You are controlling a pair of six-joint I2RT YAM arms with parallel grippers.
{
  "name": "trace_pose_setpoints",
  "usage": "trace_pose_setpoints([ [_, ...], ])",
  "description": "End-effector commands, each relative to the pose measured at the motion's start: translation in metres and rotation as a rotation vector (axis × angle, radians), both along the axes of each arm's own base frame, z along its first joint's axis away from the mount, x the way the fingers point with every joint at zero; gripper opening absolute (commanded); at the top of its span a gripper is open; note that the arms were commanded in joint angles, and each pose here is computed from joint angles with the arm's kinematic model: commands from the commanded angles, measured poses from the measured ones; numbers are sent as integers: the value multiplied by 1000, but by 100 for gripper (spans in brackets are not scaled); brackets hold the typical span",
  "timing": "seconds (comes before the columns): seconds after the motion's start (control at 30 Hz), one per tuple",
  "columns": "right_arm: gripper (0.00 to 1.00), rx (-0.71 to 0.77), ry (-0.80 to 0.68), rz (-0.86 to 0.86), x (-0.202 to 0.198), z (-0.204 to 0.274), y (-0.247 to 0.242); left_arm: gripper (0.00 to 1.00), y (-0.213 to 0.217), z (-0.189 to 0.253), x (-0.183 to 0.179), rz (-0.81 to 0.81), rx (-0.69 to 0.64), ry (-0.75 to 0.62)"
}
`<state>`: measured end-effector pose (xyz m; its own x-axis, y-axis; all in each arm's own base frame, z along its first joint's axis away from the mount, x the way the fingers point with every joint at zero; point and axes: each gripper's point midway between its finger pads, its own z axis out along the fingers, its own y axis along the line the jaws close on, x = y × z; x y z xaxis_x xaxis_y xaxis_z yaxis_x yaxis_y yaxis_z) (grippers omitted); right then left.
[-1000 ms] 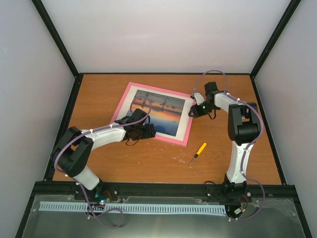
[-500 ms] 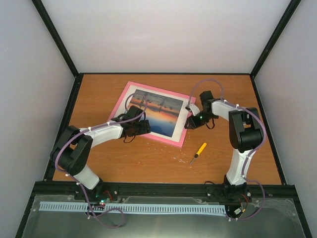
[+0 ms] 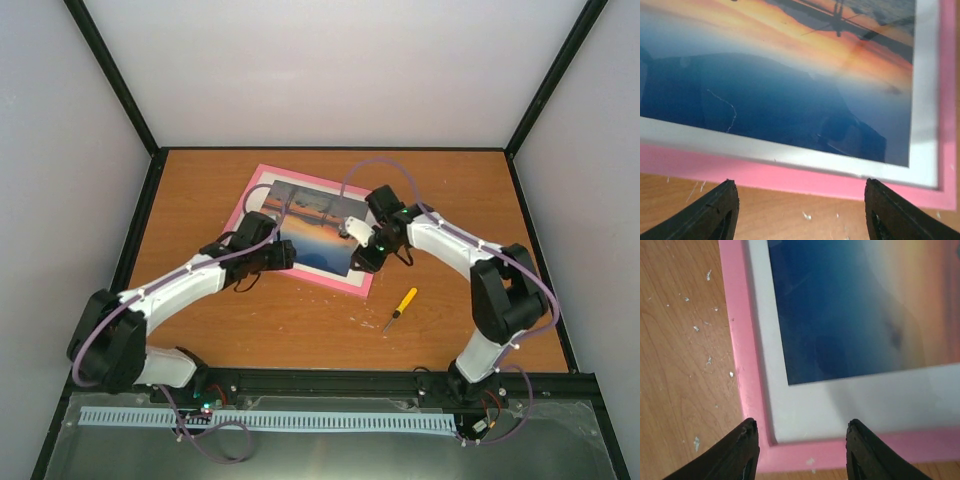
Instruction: Take the photo out of the frame
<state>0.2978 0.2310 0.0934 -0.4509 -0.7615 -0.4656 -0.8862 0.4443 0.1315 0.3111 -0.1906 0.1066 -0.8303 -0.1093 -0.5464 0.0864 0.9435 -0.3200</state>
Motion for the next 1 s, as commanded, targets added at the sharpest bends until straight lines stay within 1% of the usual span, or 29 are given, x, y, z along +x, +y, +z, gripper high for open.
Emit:
trace_pose_setpoints([
  [0.0,47,-58,-7,103,-1,-20,25,67,-4,36,-22,-140,-47,-83],
  [0.1,46,-89,-1,140,-3,-32,35,68,2,53,-29,-138,-65,-142],
  [0.3,44,-132,24,239,-26,-50,49,84,12,84,-43,-178,-92,-315],
  [0.5,44,-171,44,255,-38,-61,47,84,19,94,-45,-168,-87,-388],
  [0.63,43,-211,37,269,-45,-65,40,84,18,94,-46,-187,-83,-394],
  [0.73,43,-240,17,276,-49,-68,35,85,9,95,-49,-242,-96,-395],
  [0.83,42,-287,-14,286,-52,-77,29,84,12,93,-45,-219,-83,-395],
  [0.9,40,-316,-31,289,-54,-83,25,84,17,95,-40,-190,-62,-407],
  [0.97,33,-336,-49,272,-52,-88,21,85,21,100,-37,-170,-45,-428],
])
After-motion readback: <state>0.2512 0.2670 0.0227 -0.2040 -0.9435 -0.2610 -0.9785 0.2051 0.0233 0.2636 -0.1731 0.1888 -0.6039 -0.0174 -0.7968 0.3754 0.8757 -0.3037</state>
